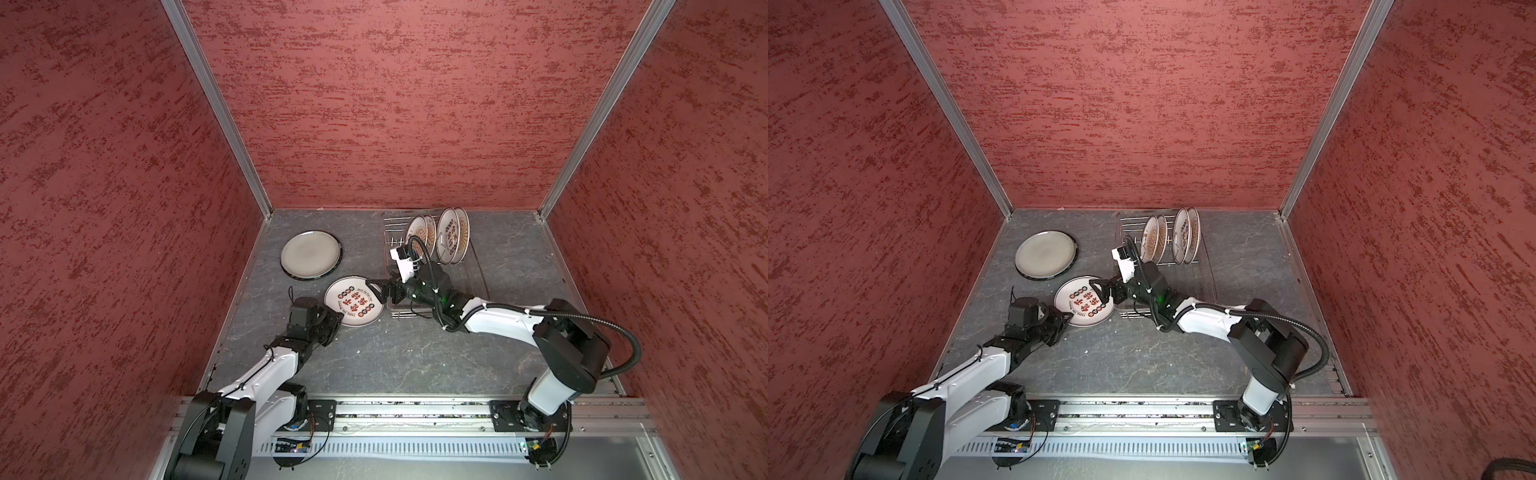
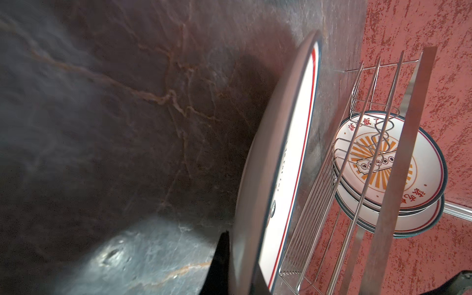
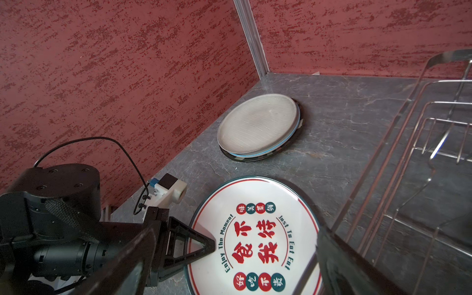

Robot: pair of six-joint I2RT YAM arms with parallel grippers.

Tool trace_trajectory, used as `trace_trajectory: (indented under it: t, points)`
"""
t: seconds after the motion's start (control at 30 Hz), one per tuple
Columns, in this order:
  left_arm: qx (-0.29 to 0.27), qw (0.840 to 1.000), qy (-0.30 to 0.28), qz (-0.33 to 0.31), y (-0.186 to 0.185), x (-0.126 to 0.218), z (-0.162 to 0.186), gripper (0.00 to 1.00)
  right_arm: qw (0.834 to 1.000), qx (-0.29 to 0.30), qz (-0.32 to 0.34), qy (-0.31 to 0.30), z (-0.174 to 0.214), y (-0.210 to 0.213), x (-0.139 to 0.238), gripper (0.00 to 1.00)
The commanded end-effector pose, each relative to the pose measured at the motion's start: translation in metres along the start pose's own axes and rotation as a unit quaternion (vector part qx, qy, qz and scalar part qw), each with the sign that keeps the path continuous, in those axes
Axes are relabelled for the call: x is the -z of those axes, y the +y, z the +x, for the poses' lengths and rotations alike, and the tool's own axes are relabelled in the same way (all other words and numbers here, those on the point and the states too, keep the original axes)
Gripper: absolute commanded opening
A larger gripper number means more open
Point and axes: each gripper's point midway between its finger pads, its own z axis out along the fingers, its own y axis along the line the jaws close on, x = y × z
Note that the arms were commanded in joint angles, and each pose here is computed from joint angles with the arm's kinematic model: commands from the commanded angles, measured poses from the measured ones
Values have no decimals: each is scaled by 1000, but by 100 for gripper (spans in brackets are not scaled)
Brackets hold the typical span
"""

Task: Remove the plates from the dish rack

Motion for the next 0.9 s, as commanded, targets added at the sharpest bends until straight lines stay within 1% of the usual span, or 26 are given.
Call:
trace_trajectory:
  t: [0.0,0.13,0.23,0.37,0.53,0.57,0.63,0.67,0.8,0.87]
  points:
    - [4,1000,-18,6,-10,-3,-11,4,1000,12,1,-8,-8,6,-6,98]
    - [11,999,-40,-12,-3,-7,-19,8,1000,14,4,-4,-7,5,-7,98]
    - [13,998,-55,-18,0,-7,-24,17,1000,17,9,-4,-6,3,-7,98]
    - [12,999,-47,-18,0,-10,-23,19,1000,19,12,-7,-8,3,-7,98]
    - [14,999,-38,-26,2,-16,-22,28,1000,20,10,-7,-9,4,-6,98]
    - [15,999,-39,-28,3,-17,-22,33,1000,20,10,-8,-9,4,-6,98]
    - [16,998,-46,-31,4,-17,-25,38,1000,21,11,-9,-10,4,-5,98]
    - [17,998,-48,-33,5,-16,-25,43,1000,21,11,-9,-10,4,-5,98]
    - [17,997,-62,-34,6,-13,-29,51,1000,22,11,-9,-10,4,-4,98]
    - [16,997,-71,-36,7,-10,-31,57,1000,22,11,-10,-10,5,-4,98]
